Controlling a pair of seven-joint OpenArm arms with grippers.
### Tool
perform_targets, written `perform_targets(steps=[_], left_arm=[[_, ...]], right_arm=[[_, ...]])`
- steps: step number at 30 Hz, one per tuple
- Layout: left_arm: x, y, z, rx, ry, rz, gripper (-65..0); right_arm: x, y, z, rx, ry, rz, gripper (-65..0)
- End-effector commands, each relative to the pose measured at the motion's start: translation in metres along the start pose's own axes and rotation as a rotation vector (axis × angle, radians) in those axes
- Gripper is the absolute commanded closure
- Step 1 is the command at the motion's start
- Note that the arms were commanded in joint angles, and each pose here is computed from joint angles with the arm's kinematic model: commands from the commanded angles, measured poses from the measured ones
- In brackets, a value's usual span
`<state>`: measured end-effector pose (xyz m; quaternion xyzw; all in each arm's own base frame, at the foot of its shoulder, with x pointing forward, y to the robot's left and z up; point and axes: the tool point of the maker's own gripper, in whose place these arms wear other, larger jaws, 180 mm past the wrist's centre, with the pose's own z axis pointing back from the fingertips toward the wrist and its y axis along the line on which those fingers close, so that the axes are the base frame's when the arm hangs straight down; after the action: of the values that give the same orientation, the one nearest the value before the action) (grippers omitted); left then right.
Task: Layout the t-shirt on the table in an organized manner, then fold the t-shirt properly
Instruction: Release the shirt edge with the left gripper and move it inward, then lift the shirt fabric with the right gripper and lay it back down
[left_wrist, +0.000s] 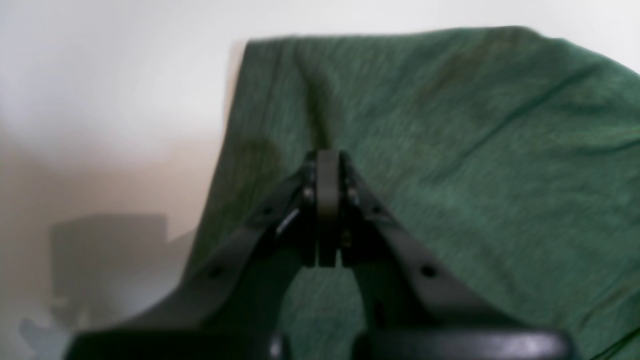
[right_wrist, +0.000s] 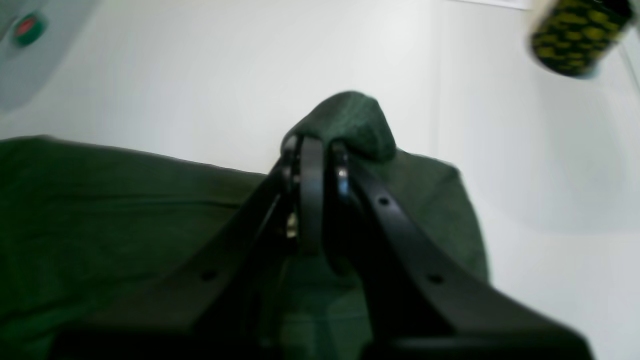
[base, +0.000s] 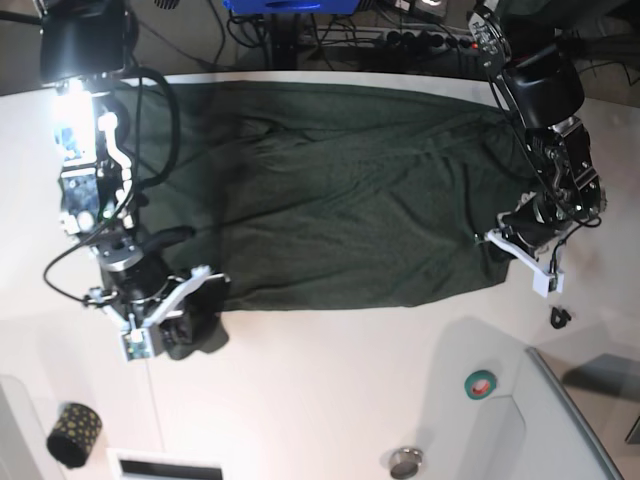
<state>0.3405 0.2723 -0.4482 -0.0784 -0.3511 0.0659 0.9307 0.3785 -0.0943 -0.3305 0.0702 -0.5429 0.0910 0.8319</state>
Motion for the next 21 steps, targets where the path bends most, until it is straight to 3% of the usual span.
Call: perform_targets(steps=[1,11,18,20,21], left_arm=[[0.023,0.003,0.006,0.004,-0.057,-0.014,0.0],[0.004,0.008,0.013,0.018,-0.029,-0.03,0.0],[-0.004,0.008,0.014,0.018,-0.013,-0.032,0.0],[-0.005,0.007,0.013,0.016,-0.011,-0.032,0.0],[-0.006,0.008,0.013,0.016,-0.01,-0.031,0.0]], right_arm=[[0.024,0.005,0.004,0.012,-0.08,0.014,-0.3],[-0.003,0.072,0.044,0.161,-0.051,0.028,-0.2],[-0.059,0.092,0.056,0.204,0.085,0.006,-1.4],[-0.081,0.092,0.059,0.203,0.147,-0.002,-7.7],[-0.094,0.093,0.062,0.203,0.196,-0.003,-14.0]])
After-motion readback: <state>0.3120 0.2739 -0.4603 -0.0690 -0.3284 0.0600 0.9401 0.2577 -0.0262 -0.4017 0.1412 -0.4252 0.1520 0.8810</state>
